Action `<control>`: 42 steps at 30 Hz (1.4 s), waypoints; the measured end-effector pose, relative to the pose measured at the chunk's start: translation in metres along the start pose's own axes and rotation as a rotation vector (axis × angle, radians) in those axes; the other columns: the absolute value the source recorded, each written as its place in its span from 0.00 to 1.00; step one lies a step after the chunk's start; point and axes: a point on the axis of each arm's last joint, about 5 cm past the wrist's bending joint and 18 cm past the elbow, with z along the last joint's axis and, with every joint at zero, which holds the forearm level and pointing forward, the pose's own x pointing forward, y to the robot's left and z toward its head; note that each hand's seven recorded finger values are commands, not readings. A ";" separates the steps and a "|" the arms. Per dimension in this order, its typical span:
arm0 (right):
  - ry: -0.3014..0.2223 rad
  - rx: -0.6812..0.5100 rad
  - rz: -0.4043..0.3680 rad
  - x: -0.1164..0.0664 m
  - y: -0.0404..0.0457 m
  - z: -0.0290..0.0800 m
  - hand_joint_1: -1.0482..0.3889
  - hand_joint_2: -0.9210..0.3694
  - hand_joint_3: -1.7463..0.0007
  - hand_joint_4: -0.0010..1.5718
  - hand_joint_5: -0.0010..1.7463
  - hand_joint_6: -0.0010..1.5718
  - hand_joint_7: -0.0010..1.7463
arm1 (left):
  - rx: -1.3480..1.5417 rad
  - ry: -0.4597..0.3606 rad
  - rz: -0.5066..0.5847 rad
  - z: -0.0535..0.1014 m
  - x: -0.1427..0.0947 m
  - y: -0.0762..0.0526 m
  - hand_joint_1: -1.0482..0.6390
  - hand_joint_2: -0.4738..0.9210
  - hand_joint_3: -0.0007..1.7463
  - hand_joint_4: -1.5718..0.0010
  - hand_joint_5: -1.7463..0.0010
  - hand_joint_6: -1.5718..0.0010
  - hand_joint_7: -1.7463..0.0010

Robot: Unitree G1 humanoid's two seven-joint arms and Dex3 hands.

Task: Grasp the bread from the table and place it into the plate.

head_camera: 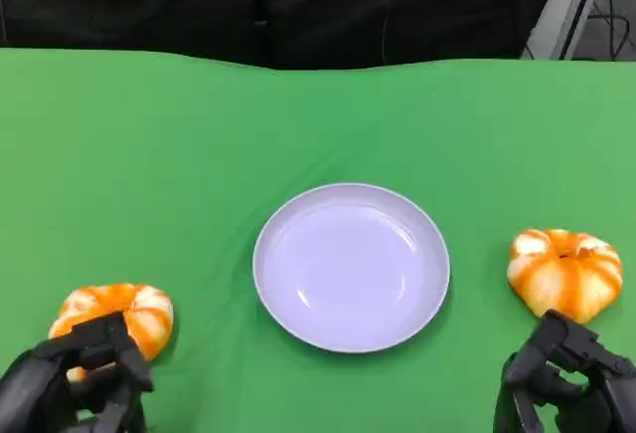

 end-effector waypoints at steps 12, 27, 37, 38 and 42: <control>-0.001 -0.001 -0.003 0.001 0.0002 0.000 0.62 0.35 0.22 0.54 1.00 0.48 0.93 | 0.990 -0.226 0.165 0.027 0.007 -0.001 0.19 1.00 0.13 0.68 0.94 0.61 1.00; -0.004 -0.001 -0.001 0.002 0.0005 0.000 0.62 0.35 0.22 0.54 1.00 0.48 0.93 | 1.333 -0.029 0.191 0.008 0.060 0.009 0.12 1.00 0.09 0.78 0.99 0.70 1.00; 0.001 -0.004 -0.005 0.001 0.0022 -0.001 0.62 0.35 0.23 0.54 1.00 0.48 0.94 | 1.297 0.114 0.078 -0.015 0.071 0.002 0.06 1.00 0.16 0.76 0.99 0.69 0.99; 0.001 -0.003 -0.005 0.001 0.0025 -0.001 0.62 0.35 0.23 0.54 1.00 0.47 0.94 | 1.293 0.120 0.067 -0.016 0.070 0.001 0.06 1.00 0.16 0.76 0.99 0.69 0.99; 0.001 -0.003 -0.006 0.002 0.0033 -0.001 0.62 0.35 0.23 0.54 1.00 0.47 0.94 | 1.277 0.147 0.055 -0.018 0.070 0.001 0.08 1.00 0.17 0.76 0.99 0.70 1.00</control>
